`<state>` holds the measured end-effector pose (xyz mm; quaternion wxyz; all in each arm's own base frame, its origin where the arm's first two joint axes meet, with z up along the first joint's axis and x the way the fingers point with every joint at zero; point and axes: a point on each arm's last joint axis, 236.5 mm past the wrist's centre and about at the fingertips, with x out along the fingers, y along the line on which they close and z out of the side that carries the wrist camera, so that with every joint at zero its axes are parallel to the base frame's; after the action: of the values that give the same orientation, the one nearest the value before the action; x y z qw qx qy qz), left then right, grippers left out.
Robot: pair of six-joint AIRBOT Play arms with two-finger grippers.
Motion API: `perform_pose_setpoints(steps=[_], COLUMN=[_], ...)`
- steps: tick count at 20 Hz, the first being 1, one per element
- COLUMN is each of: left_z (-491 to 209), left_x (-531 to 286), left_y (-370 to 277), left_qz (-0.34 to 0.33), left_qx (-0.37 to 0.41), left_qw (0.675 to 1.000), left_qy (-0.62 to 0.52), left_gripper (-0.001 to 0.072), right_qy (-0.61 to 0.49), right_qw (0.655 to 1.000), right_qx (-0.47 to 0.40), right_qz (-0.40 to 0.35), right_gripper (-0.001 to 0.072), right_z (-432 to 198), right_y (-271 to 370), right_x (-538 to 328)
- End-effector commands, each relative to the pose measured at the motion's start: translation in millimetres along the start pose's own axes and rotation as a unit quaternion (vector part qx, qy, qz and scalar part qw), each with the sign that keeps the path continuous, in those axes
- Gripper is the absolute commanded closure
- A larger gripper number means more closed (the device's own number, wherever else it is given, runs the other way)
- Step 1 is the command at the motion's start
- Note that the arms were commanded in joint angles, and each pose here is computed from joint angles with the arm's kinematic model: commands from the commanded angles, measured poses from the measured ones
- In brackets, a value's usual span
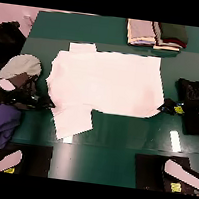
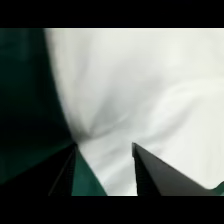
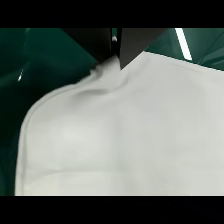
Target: Fold the shirts.
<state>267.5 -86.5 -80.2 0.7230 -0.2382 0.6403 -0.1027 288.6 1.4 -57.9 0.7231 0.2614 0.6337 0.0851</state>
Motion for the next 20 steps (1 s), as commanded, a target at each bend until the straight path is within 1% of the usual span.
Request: perform_pose_setpoints(steps=[1,2,3,4,6,8,9,11,13,15,18,20], left_z=[12,13,16,21,40,75,93,117,121,99,34,-12], left_x=[13,13,10,6,-13,-61,-96,-189,-299,-406,-535,-591], left_y=[-12,-15,-17,-20,-33,-64,-84,-133,-183,-229,-282,-301], left_qz=[-0.001,-0.001,-0.002,-0.002,-0.005,-0.017,-0.023,-0.031,-0.034,-0.044,-0.07,-0.082], left_qx=[0.023,0.024,0.02,0.027,0.047,0.079,0.106,0.17,0.228,0.271,0.319,0.34], left_qw=[0.999,0.999,0.999,0.999,0.996,0.987,0.976,0.939,0.88,0.81,0.703,0.646], left_qy=[-0.038,-0.04,-0.043,-0.047,-0.073,-0.143,-0.189,-0.297,-0.415,-0.518,-0.631,-0.679], left_gripper=[0.0281,0.0315,0.0579,0.0685,0.0686,0.0686,0.0686,0.0686,0.0686,0.0686,0.0686,0.0686], right_qy=[0.005,0.007,0.006,-0.002,-0.035,-0.078,-0.107,-0.189,-0.294,-0.398,-0.512,-0.564], right_qw=[1.0,1.0,1.0,1.0,0.999,0.996,0.992,0.976,0.942,0.891,0.813,0.773], right_qx=[0.005,0.005,0.004,0.0,-0.015,-0.044,-0.062,-0.106,-0.164,-0.216,-0.271,-0.279], right_qz=[0.006,0.007,0.007,0.005,-0.001,-0.005,-0.008,-0.01,-0.005,-0.02,-0.057,-0.087], right_gripper=[0.0696,0.0695,0.0696,0.0695,0.0696,0.0696,0.0696,0.0696,0.0696,0.0696,0.0696,0.0696], right_z=[-3,-4,-4,-2,7,24,36,61,78,75,43,16], right_y=[4,5,5,7,12,28,40,76,127,174,227,244], right_x=[-1,-2,-3,-6,-20,-50,-73,-135,-213,-300,-404,-454])
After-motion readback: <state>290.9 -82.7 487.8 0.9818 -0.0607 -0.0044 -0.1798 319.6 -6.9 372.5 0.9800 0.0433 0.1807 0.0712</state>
